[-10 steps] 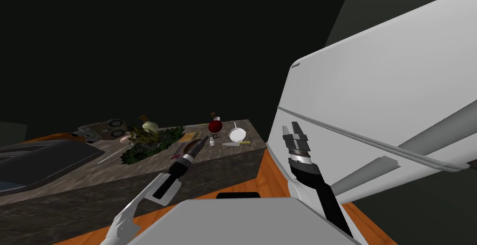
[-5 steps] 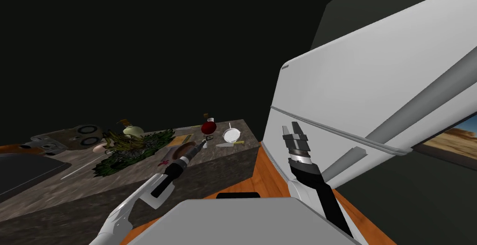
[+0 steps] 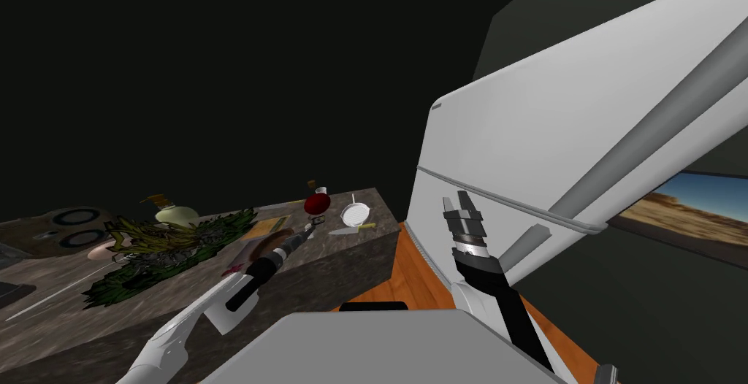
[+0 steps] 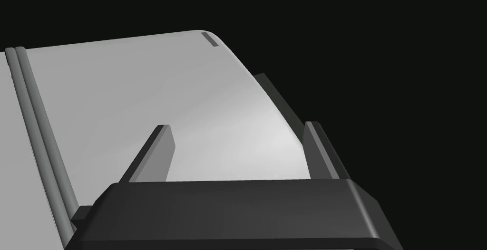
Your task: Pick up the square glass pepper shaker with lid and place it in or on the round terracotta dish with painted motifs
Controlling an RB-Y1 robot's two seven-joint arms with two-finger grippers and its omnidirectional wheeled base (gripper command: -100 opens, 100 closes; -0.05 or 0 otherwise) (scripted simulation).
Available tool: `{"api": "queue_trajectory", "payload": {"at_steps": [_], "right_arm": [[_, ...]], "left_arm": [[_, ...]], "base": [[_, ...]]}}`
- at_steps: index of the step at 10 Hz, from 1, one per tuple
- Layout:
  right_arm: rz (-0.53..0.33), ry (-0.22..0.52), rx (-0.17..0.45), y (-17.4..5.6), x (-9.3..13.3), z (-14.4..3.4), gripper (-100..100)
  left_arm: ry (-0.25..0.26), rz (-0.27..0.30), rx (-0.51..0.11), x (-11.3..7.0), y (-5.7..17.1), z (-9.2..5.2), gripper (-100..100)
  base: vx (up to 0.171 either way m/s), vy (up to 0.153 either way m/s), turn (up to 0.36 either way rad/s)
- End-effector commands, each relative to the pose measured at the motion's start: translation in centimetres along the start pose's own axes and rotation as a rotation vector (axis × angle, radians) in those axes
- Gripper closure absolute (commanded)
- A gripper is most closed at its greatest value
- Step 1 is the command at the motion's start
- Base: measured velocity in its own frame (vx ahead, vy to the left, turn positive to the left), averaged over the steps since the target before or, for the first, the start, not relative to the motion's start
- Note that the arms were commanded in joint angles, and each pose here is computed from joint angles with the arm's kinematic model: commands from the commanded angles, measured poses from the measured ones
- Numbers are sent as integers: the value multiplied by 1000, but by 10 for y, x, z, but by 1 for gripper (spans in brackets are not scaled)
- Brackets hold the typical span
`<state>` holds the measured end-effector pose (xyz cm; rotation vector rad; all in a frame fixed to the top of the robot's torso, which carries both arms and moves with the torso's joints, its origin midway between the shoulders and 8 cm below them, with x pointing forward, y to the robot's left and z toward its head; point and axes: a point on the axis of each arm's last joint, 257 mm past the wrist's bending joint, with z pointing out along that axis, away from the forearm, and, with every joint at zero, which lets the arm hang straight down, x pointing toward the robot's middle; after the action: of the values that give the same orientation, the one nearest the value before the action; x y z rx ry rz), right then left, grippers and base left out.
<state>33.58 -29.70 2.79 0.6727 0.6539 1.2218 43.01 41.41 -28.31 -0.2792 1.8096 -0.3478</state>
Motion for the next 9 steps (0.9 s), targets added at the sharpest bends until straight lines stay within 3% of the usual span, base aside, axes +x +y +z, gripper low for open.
{"api": "queue_trajectory", "payload": {"at_steps": [1, 2, 3, 4, 5, 9], "right_arm": [[0, 0, 0, 0, 0, 0, 0], [0, 0, 0, 0, 0, 0, 0], [0, 0, 0, 0, 0, 0, 0], [0, 0, 0, 0, 0, 0, 0], [0, 0, 0, 0, 0, 0, 0], [0, 0, 0, 0, 0, 0, 0]], "left_arm": [[33, 61, -34, 7, 19, -4, -100], [19, 36, -22, 5, 11, -1, -100], [22, 41, -24, 6, 12, -1, 0], [21, 40, -24, 6, 12, -1, -100], [21, 40, -24, 6, 12, -1, 100], [21, 44, -26, 5, 13, -1, 100]], "base": [[64, -76, -84], [27, -33, -7], [5, -6, 3], [0, 0, 0], [0, 0, 0], [0, 0, 0]]}}
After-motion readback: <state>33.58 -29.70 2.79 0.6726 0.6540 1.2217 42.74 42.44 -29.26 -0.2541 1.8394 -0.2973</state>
